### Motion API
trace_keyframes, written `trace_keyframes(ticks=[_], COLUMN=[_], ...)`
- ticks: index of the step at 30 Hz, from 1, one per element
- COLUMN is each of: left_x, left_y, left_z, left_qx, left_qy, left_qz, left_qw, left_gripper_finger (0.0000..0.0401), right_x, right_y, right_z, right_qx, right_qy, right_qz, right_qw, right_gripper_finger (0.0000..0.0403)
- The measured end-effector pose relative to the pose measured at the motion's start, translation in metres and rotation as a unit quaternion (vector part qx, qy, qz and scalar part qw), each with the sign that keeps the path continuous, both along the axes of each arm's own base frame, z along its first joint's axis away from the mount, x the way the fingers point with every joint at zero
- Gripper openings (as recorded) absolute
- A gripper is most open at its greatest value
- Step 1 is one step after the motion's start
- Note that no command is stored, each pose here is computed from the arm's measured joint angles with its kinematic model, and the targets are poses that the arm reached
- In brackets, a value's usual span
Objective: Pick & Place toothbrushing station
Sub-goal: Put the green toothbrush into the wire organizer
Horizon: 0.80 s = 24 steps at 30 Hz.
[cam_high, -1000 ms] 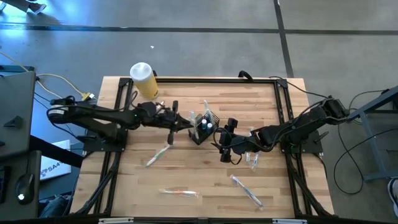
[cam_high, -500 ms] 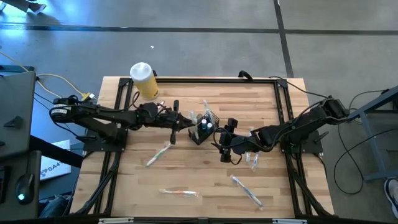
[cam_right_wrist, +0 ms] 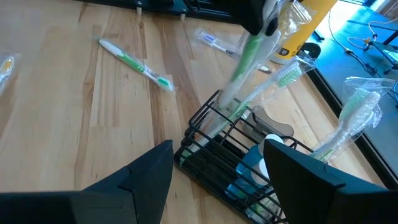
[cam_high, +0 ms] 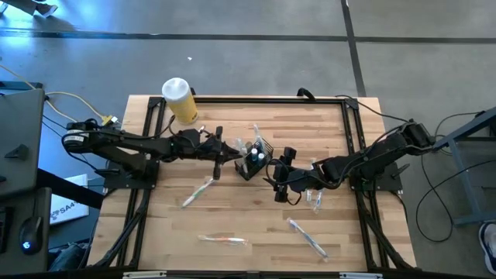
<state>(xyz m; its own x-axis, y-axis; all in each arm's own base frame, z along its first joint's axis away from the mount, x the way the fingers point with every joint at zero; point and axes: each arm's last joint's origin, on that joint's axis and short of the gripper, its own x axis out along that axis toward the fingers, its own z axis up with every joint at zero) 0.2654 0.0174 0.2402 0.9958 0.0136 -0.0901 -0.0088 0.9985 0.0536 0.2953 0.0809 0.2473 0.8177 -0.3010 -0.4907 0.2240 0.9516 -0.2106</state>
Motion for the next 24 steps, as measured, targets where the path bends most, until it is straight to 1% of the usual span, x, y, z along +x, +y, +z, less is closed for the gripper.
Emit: trace_keyframes(ticks=[7,12,14,24], left_x=[0.005,0.015,0.017,0.019], left_y=[-0.001,-0.001,-0.001,-0.001], left_z=[-0.008,-0.022,-0.022,-0.025], left_qx=[-0.015,-0.032,-0.036,-0.039], left_qy=[0.010,0.019,0.009,0.011], left_qz=[-0.018,-0.028,-0.031,-0.039], left_qw=[1.000,0.999,0.999,0.998], left_gripper_finger=[0.0008,0.0008,0.0008,0.0008], right_x=[0.000,0.000,0.000,0.000], right_y=[0.000,0.000,0.000,0.000], right_z=[0.000,0.000,0.000,-0.001], right_qx=[0.000,0.000,0.000,0.000], right_qy=[0.000,0.000,0.000,0.004], right_qz=[0.000,0.000,0.000,-0.001], right_qw=[1.000,1.000,1.000,1.000], right_gripper_finger=[0.0243,0.0243,0.0243,0.0243])
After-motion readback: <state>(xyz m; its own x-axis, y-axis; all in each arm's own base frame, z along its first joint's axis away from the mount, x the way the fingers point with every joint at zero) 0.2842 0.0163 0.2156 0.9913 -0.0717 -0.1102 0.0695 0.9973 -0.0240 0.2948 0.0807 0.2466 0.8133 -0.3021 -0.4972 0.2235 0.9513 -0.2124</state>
